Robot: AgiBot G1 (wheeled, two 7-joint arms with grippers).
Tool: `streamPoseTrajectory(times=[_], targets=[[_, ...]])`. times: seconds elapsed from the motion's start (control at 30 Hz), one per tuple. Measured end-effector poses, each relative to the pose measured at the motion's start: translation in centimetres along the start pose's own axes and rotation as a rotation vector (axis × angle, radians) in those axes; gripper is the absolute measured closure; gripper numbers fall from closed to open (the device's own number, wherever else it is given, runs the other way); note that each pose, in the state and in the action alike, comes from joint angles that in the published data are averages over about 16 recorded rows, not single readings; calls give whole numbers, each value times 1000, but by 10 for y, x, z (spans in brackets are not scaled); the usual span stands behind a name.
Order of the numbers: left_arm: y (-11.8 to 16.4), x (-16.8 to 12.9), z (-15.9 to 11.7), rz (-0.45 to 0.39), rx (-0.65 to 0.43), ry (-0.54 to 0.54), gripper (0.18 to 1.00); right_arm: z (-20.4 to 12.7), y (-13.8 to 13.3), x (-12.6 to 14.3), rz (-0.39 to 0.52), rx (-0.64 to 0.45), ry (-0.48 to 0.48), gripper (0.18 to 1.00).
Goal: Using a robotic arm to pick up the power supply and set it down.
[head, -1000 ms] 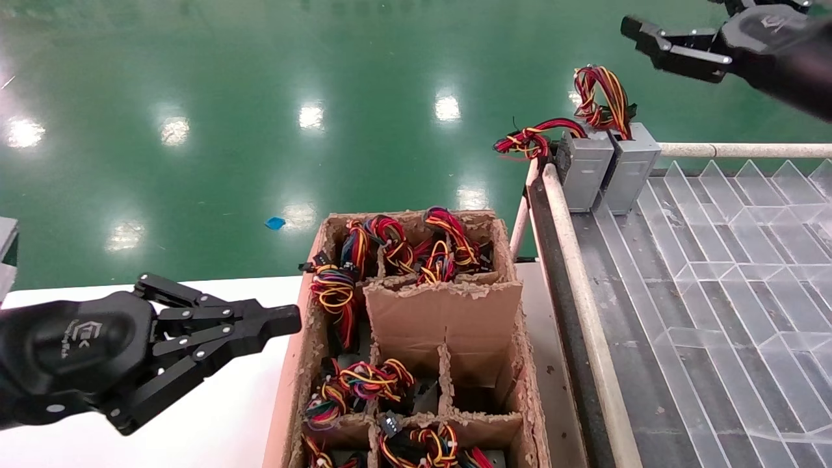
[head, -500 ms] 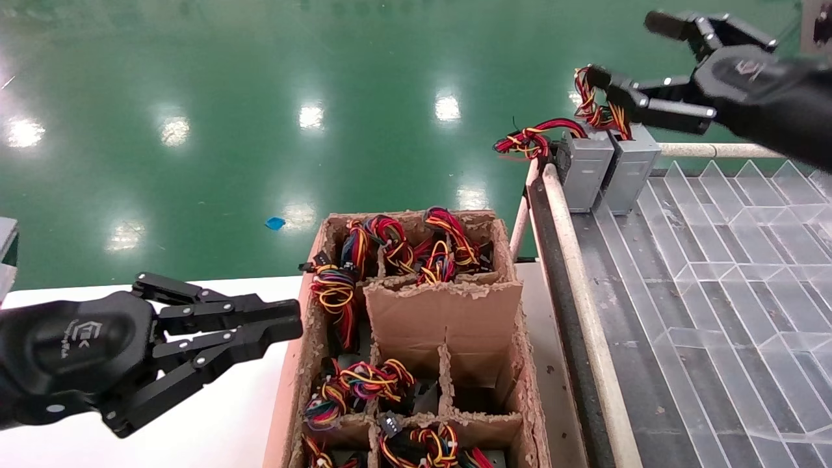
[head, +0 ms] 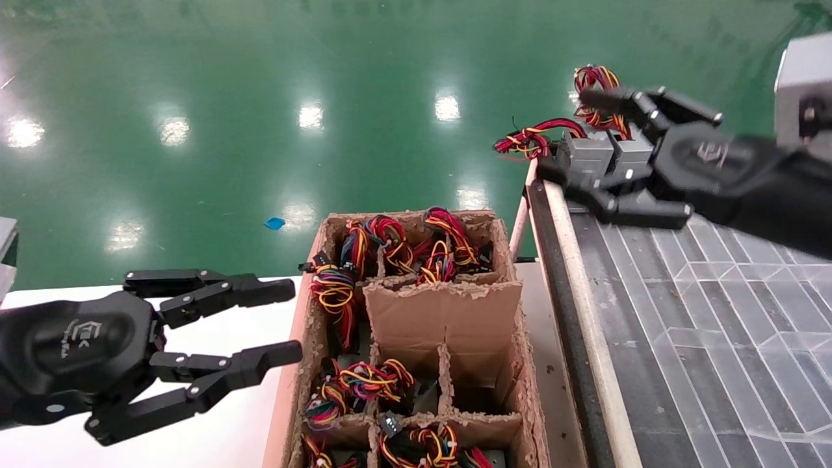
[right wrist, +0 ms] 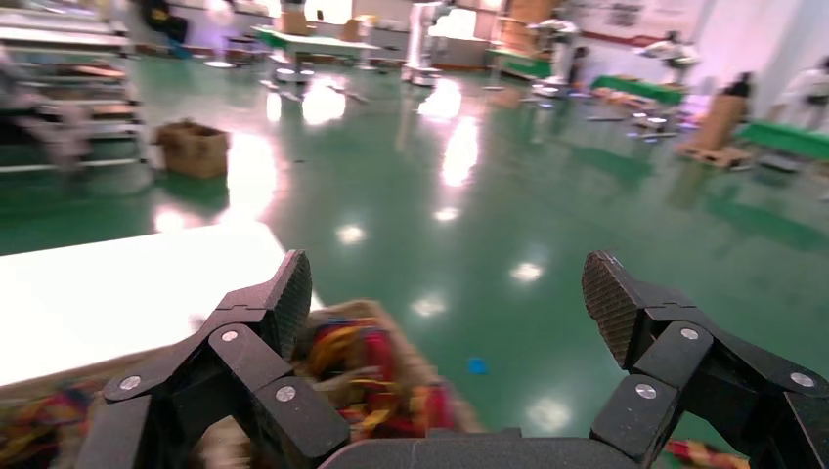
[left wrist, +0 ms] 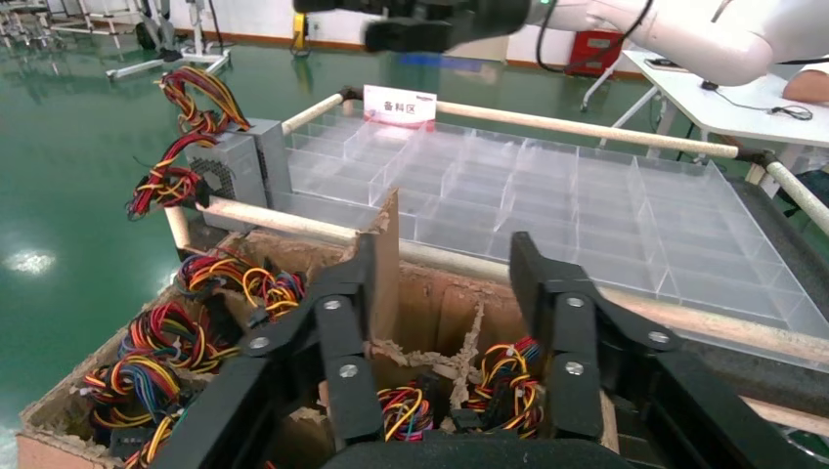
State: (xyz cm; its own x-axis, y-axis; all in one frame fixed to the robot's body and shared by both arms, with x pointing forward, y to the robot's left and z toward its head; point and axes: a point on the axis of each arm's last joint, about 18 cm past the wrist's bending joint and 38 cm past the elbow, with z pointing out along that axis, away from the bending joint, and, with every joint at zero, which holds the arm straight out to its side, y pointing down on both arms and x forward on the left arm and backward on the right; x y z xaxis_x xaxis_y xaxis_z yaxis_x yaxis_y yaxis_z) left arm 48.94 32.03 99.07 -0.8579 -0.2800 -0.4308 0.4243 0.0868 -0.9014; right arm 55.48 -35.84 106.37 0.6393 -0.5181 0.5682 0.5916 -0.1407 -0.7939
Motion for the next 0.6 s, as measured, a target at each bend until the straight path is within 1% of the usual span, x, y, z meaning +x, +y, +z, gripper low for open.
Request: streamPoseTrajectory(times=[0.1,0.23,0.3,0.43,0.6], targets=[[0,0,0,0,0,0,691,0,1,-18,19,-2,-58,179],[0,0,0,0,0,0,583,0,2,-43,49,-6,-138,179],[0,0,0,0,0,0,545,-1,2,-55,64,-8,-179,179],[0,0,0,0,0,0,444,-3,2,-80,97,-15,-259,179],[0,0,0,0,0,0,348,-5,2,-109,134,-23,-351,179]])
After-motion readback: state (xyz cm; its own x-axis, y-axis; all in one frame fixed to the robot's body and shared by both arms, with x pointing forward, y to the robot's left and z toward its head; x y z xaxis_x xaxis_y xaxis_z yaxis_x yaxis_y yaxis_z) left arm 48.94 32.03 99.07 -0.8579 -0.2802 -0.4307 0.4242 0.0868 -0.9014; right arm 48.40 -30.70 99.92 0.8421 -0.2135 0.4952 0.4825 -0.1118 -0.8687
